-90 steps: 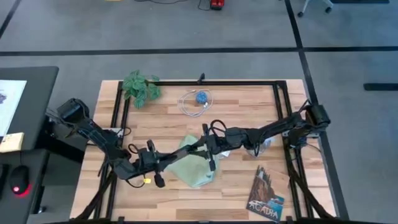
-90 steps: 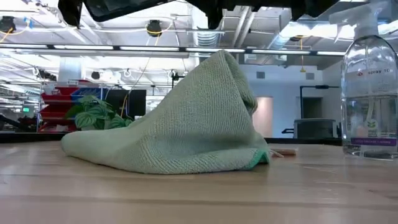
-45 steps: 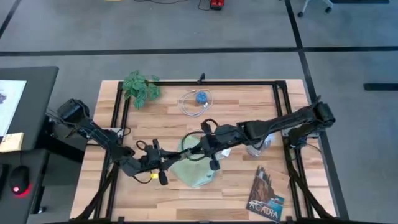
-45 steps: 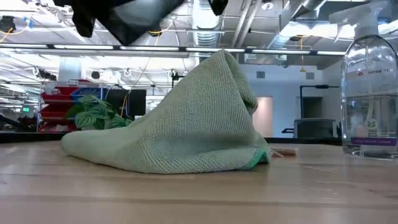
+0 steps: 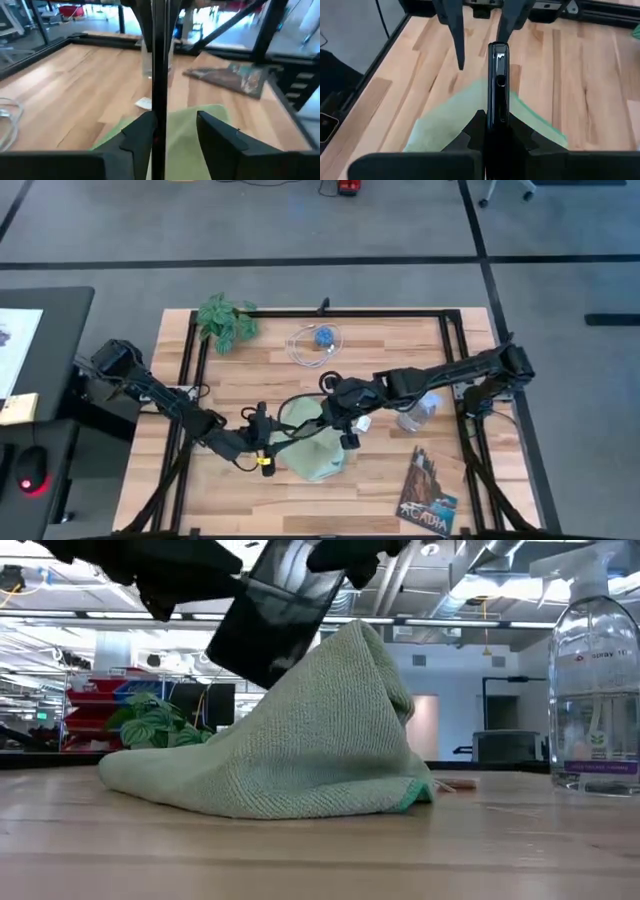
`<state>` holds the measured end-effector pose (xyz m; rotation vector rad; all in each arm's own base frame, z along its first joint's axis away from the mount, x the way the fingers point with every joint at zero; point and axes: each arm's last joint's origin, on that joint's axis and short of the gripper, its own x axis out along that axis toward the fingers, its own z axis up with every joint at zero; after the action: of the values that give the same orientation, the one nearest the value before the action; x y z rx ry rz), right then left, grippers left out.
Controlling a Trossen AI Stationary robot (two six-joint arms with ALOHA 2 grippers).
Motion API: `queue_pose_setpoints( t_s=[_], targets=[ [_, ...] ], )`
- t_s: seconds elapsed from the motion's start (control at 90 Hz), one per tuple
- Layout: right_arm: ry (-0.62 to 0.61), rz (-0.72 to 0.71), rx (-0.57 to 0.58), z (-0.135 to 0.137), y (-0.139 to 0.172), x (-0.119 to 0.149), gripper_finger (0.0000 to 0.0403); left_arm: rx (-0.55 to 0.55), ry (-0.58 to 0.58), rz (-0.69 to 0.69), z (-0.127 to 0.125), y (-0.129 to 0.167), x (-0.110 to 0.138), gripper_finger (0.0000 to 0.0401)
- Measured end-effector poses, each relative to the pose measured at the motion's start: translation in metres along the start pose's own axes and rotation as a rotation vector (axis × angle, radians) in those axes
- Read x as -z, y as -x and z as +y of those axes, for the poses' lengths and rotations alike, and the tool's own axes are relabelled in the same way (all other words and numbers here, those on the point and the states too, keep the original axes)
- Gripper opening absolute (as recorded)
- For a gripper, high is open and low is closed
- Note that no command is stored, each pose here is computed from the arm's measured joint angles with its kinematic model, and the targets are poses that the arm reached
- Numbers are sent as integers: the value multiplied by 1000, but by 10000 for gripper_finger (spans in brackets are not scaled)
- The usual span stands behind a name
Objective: Apply microfiber cloth
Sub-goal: Wipe the front of the phone with the light green microfiber cloth
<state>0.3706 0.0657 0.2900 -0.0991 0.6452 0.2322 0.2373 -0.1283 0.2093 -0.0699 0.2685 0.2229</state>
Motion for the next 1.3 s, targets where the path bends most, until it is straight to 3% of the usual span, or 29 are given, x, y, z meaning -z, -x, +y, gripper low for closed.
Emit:
queue_pose_setpoints(
  t_s=[0.2, 0.411, 0.811, 1.189, 1.3],
  targets=[
    [32, -17, -12, 2, -7, -8, 21, -17, -37, 68, 4, -9, -15, 145],
    [52, -8, -12, 3, -10, -9, 20, -14, -66, 130, 7, -11, -14, 133],
    [49, 3, -1, 3, -10, -8, 20, -56, -69, 166, 4, -21, 0, 12],
    [68, -1, 46, 9, -10, -9, 20, -160, -97, 103, -9, -18, 9, 5],
    [61, -21, 56, 10, -10, -11, 58, -180, -95, 88, -11, -16, 9, 4]
  ],
)
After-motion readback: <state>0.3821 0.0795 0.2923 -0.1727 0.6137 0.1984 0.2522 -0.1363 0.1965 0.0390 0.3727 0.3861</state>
